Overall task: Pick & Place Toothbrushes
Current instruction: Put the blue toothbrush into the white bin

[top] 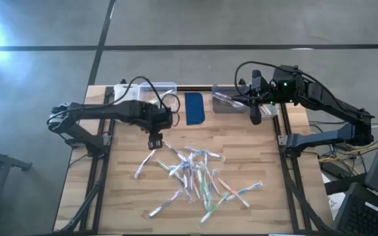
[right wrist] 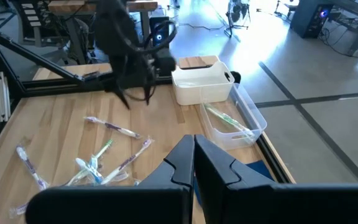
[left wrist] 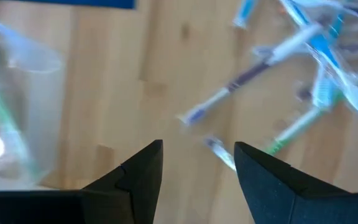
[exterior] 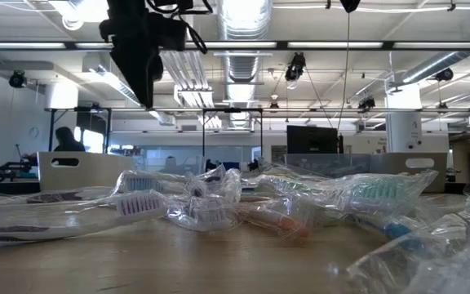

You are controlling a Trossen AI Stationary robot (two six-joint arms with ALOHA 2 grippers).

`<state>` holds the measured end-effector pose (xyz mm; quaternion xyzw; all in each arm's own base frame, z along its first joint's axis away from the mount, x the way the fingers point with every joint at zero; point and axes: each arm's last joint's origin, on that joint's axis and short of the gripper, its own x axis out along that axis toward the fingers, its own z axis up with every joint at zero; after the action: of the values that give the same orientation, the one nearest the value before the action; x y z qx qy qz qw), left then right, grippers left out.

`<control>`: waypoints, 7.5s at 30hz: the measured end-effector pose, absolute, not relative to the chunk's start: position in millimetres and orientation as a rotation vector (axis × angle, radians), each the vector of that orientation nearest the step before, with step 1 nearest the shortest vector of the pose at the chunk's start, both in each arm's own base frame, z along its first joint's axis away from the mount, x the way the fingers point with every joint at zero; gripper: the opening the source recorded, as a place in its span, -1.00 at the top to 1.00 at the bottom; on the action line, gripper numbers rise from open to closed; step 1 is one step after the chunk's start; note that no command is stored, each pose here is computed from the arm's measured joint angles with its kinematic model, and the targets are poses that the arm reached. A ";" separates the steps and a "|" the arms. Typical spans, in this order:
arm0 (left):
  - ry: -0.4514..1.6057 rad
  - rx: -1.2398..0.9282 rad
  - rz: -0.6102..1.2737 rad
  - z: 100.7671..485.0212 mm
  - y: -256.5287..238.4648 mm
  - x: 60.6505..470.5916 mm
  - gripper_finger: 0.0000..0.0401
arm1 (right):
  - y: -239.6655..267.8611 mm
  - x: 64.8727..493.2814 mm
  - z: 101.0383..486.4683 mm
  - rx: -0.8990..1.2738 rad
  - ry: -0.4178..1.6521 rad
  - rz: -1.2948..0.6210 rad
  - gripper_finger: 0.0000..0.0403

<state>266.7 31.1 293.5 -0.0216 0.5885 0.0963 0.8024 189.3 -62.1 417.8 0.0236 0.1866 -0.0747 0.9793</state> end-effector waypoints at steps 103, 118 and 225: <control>1.352 -0.678 0.308 181.1 -29.4 383.9 0.55 | -62.1 189.3 417.9 0.048 0.376 -0.150 0.96; 1.393 -0.705 0.229 184.9 -31.0 382.5 0.98 | -62.1 189.3 417.8 0.048 0.376 -0.150 0.96; 0.525 -1.447 -0.052 432.7 113.6 330.4 1.00 | -42.3 212.9 428.4 -1.507 0.566 -0.136 0.76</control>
<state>330.4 113.6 432.7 -0.6541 0.2375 -0.0234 0.7177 212.9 -42.3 428.4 -0.6744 0.2531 -0.0607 0.6910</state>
